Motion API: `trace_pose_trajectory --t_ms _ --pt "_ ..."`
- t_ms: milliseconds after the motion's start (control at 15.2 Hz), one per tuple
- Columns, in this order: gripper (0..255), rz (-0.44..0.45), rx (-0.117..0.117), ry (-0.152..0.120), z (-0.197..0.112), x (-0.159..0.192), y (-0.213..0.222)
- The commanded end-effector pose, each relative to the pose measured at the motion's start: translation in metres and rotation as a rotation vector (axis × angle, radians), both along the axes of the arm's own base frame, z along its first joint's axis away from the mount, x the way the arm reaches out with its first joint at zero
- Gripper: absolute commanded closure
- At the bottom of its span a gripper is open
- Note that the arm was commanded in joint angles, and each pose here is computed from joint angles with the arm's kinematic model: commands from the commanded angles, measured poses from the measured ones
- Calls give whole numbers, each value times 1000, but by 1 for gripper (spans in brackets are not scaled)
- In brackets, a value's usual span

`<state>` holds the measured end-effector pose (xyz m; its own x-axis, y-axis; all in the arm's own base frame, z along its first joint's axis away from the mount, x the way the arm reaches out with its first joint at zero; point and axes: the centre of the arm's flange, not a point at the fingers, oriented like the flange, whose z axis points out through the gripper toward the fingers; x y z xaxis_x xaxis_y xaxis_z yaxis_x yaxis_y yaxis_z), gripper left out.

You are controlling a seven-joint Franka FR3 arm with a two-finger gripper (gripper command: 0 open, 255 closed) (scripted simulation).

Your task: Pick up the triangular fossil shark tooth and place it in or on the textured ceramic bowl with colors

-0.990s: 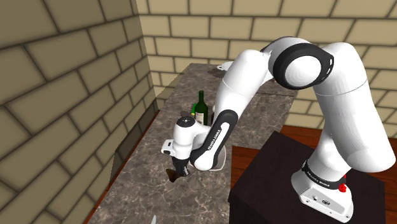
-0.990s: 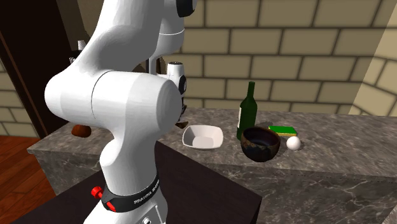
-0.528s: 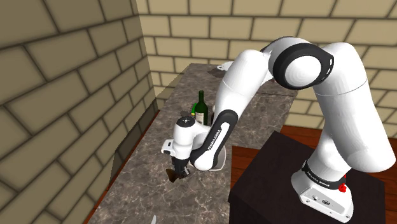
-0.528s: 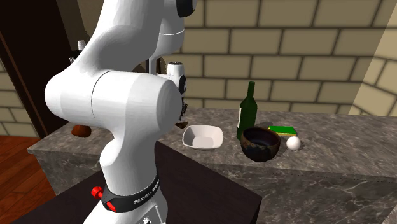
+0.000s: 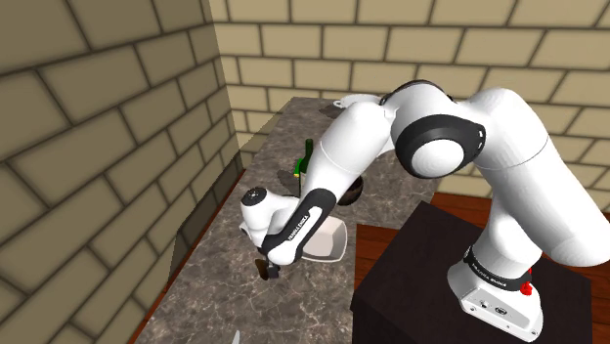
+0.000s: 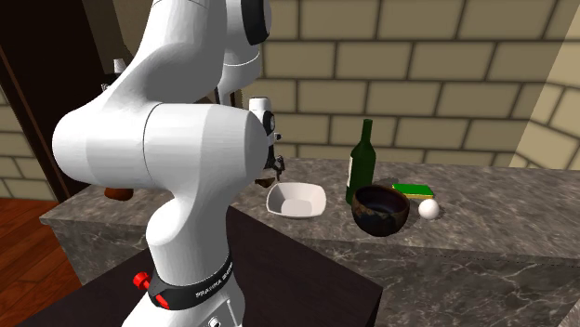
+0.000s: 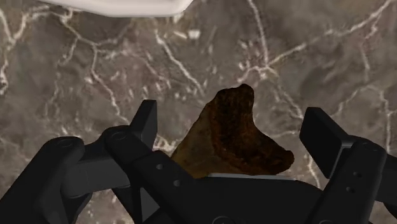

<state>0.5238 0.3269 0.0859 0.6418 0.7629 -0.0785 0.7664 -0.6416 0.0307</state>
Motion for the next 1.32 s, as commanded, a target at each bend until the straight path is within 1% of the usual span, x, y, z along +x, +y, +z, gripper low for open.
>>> trace_pose_trajectory --t_ms 0,132,660,726,1254 --pt "0 -7 -3 2 -10 0 0" --pt "0 -7 -3 2 -23 0 -1" --pt "0 -7 -3 2 -23 0 -1" --pt "255 -7 -3 2 -23 0 -1" --pt "255 -7 -3 2 -23 -1 0"
